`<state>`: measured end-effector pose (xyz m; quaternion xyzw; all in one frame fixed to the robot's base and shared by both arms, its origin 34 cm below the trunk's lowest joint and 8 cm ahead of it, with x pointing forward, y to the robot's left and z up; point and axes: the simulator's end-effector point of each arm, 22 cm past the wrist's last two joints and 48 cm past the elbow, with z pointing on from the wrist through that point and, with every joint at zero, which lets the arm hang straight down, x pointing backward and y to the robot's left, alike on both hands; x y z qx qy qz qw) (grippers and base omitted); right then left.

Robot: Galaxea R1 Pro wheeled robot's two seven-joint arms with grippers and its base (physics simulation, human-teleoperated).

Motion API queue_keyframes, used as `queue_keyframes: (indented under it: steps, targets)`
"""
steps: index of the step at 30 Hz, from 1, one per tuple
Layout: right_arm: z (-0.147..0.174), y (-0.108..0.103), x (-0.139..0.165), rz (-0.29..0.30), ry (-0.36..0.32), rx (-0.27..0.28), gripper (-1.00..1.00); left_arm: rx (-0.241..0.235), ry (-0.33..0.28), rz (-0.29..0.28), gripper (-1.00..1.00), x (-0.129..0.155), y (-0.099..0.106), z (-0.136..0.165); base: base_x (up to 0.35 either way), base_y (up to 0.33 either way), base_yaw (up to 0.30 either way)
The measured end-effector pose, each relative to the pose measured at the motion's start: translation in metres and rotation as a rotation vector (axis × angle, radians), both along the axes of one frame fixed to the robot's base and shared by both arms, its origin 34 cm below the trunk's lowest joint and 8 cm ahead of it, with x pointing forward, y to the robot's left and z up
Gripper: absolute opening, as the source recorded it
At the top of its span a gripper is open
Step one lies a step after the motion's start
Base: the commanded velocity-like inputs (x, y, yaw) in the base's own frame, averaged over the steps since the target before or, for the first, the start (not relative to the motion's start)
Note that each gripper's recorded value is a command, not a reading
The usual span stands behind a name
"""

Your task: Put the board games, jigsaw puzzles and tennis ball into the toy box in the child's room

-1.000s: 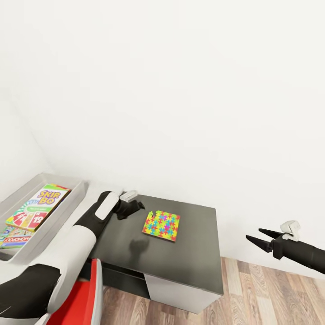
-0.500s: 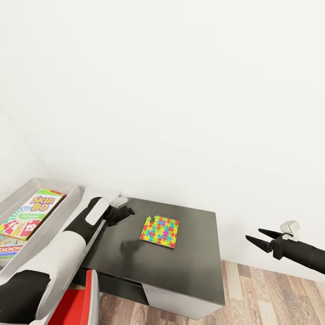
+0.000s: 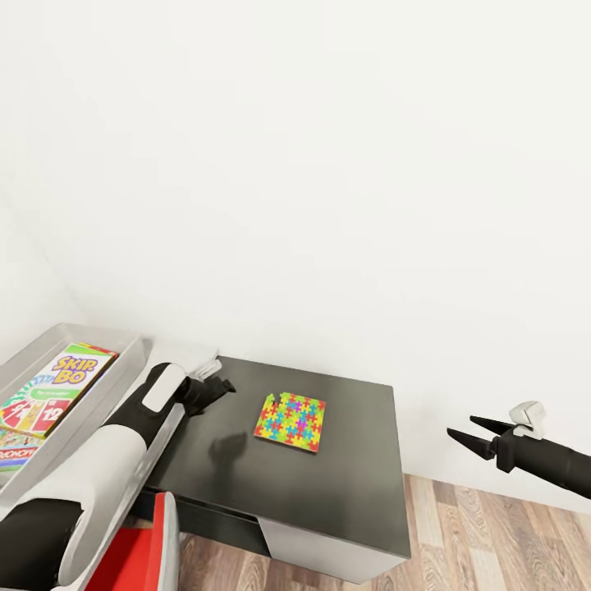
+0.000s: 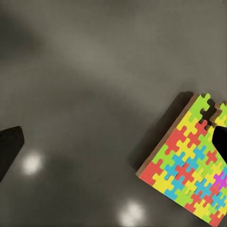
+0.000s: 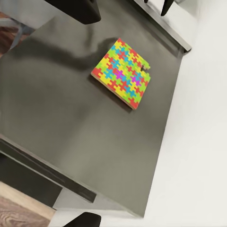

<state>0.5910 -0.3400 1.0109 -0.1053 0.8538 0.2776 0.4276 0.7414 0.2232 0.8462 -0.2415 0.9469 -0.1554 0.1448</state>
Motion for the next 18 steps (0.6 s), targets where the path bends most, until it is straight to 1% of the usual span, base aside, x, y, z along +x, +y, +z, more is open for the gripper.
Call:
queue_keyframes:
  steps: [3,5,12,18]
  targets:
    - [0.0,0.0,0.0,0.001,0.0,0.0,1.0,0.004,-0.004,-0.002,1.0,0.0,-0.001,0.001,0.0,0.0,-0.217]
    - [0.0,0.0,0.0,0.001,-0.001,-0.001,1.0,0.001,-0.013,-0.009,1.0,0.002,-0.009,0.002,0.0,0.0,-0.059]
    - [0.0,0.0,-0.001,0.001,-0.001,-0.002,1.0,0.005,-0.015,-0.012,1.0,0.001,-0.01,0.001,0.0,-0.02,-0.018]
    - [0.0,0.0,-0.001,0.0,0.0,-0.002,1.0,0.008,-0.014,-0.012,1.0,0.001,-0.009,0.001,-0.006,-0.245,-0.002]
